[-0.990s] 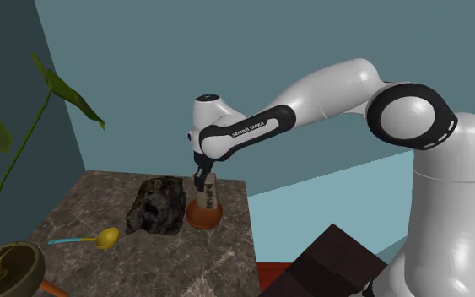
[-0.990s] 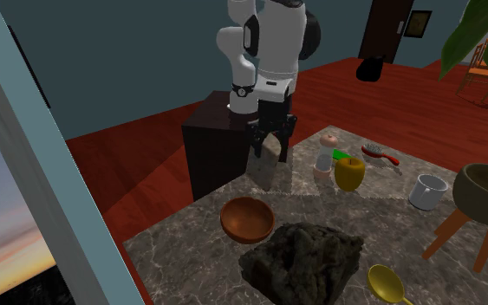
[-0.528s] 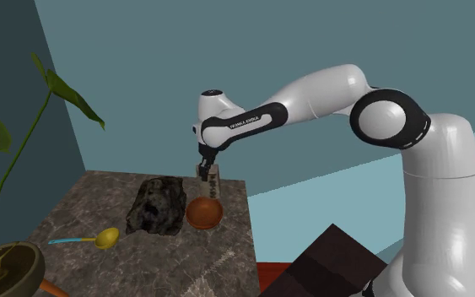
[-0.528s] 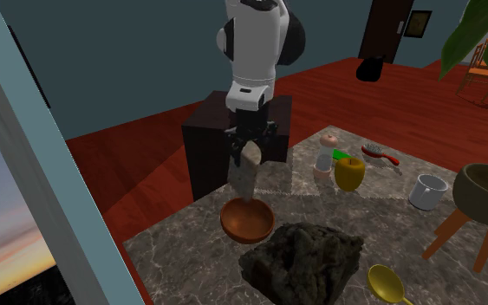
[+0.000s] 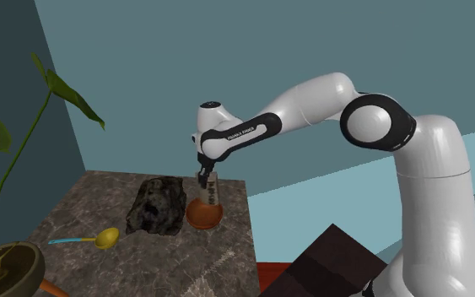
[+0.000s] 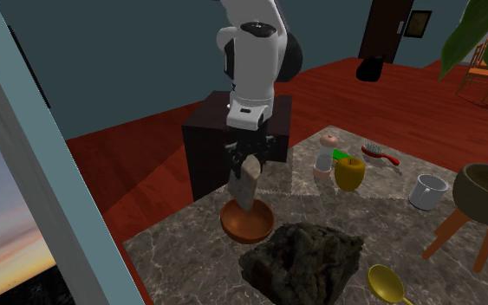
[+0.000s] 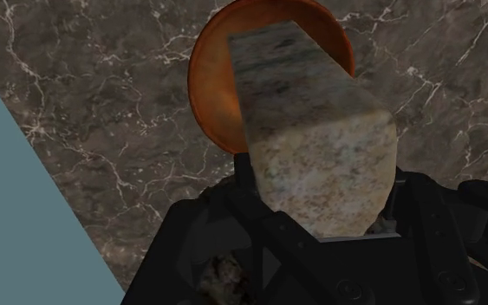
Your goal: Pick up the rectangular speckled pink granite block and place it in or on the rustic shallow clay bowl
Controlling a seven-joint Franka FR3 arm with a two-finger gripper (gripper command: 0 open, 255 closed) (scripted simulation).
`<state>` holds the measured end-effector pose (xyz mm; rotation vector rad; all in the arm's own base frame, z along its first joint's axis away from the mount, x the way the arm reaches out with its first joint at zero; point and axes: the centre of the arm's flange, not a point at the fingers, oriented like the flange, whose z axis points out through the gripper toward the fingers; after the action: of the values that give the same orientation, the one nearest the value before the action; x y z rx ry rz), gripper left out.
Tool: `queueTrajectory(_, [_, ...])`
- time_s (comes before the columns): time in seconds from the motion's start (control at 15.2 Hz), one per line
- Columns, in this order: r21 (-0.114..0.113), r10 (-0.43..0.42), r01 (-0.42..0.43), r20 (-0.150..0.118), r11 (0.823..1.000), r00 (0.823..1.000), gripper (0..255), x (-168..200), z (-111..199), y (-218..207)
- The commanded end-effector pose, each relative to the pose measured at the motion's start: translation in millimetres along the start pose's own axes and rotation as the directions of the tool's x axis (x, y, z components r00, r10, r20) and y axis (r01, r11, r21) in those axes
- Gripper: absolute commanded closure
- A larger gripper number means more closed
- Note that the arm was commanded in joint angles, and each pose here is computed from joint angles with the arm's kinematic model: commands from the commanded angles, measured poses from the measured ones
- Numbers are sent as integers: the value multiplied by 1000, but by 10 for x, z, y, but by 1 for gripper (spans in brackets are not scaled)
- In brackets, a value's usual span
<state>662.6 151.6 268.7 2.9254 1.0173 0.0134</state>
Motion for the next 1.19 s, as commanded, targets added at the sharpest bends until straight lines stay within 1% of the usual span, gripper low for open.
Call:
queueTrajectory(0.0, [-1,0,0,-1,1000,1000,255,-4,104,5])
queueTrajectory(0.59, [-1,0,0,-1,1000,1000,255,-1,574,-16])
queueTrajectory(1.06, [-1,0,0,-1,1000,1000,255,-1,574,-16])
queueTrajectory(1.12, [-1,0,0,-1,1000,1000,0,0,575,-16])
